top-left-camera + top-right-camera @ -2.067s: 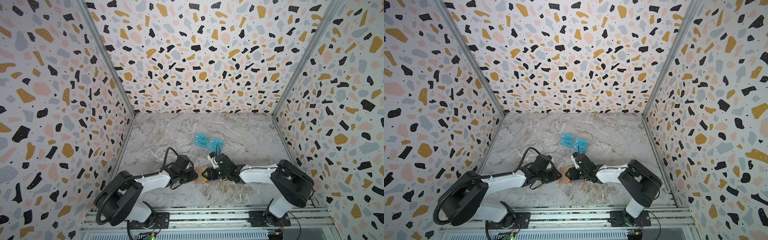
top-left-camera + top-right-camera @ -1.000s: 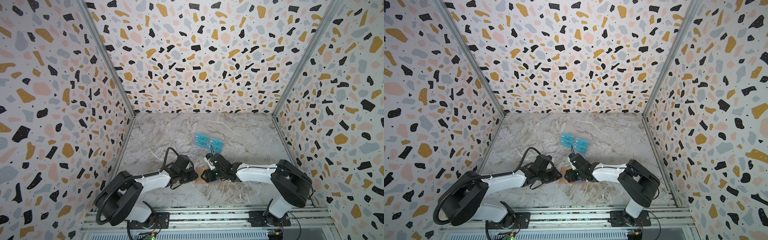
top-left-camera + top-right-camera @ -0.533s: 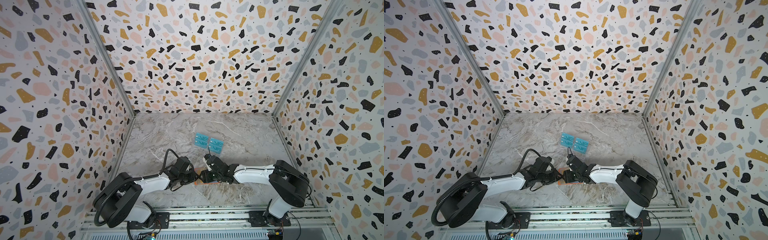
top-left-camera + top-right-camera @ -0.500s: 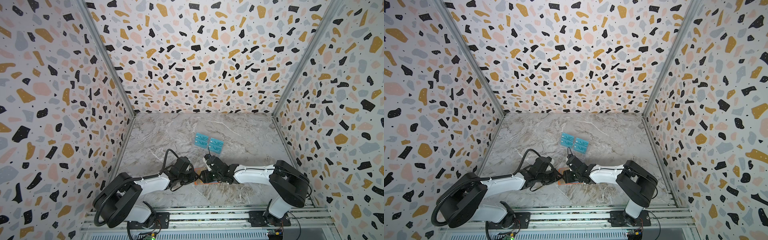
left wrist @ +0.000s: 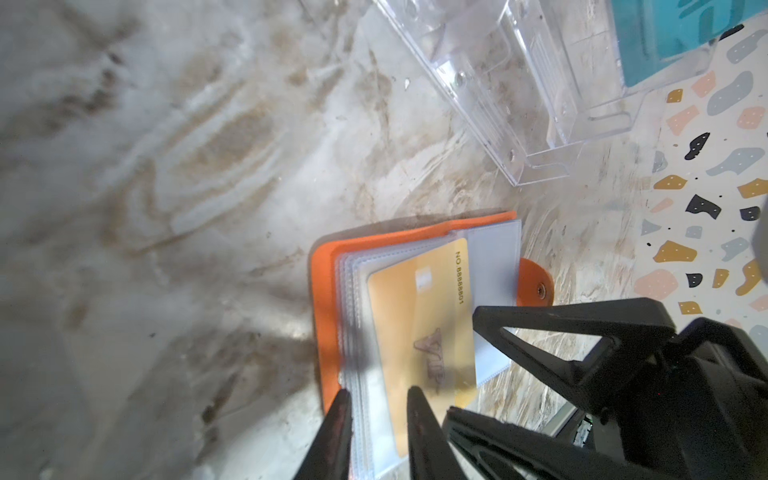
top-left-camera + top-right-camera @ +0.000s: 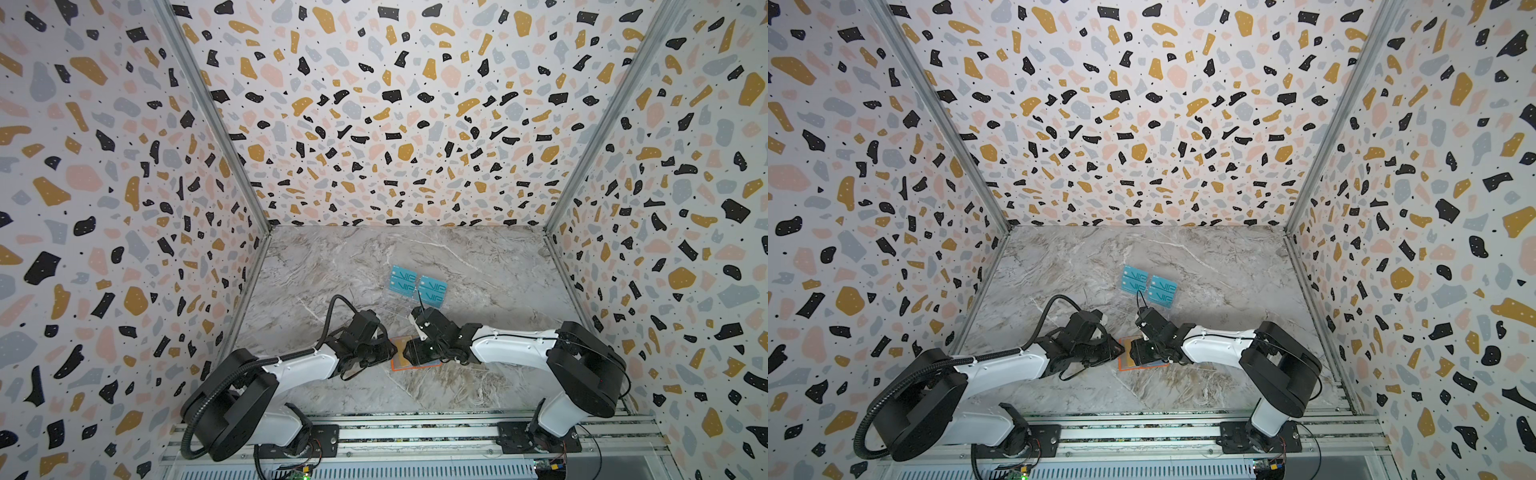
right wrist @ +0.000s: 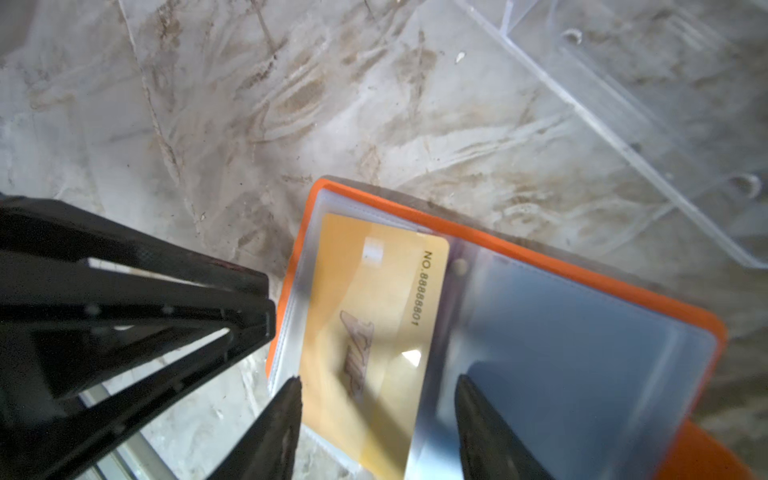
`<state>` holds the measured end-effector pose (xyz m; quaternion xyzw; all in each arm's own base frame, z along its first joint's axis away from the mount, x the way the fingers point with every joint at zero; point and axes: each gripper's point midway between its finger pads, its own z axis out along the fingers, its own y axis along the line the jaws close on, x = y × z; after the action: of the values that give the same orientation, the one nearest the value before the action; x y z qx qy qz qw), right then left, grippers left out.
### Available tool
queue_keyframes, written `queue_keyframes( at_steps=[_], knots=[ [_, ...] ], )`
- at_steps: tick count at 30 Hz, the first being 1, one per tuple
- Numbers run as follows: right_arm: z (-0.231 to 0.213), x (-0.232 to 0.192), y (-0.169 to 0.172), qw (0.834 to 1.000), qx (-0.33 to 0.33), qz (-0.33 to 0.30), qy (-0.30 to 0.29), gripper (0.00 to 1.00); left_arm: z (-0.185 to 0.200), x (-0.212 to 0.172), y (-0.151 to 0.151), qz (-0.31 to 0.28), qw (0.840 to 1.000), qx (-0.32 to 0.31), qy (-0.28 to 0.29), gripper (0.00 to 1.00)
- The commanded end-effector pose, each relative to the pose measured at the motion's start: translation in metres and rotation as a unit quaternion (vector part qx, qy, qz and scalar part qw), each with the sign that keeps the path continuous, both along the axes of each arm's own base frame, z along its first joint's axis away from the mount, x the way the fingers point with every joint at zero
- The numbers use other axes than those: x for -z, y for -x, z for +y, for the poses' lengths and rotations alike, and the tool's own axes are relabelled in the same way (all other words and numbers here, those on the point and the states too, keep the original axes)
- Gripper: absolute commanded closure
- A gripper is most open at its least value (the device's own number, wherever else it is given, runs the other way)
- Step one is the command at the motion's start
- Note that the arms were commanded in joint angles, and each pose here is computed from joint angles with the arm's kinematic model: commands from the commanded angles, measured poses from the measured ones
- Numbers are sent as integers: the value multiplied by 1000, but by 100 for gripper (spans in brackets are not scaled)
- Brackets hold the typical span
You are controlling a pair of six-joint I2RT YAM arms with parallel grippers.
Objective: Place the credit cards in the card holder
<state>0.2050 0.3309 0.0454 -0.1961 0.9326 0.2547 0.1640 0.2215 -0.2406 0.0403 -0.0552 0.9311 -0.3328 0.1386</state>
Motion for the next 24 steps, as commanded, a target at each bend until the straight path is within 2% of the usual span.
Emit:
queue_keyframes(
  at_steps=[1, 15, 24],
  knots=[
    [6, -6, 4, 1000, -19, 6, -1, 41, -4, -5, -7, -12, 1000, 10, -3, 74],
    [24, -6, 12, 999, -42, 9, 7, 44, -1, 6, 2, 1, 1000, 8, 4, 74],
    [24, 3, 14, 998, -45, -4, 51, 44, 3, 7, 6, 1, 1000, 9, 1, 74]
  ],
)
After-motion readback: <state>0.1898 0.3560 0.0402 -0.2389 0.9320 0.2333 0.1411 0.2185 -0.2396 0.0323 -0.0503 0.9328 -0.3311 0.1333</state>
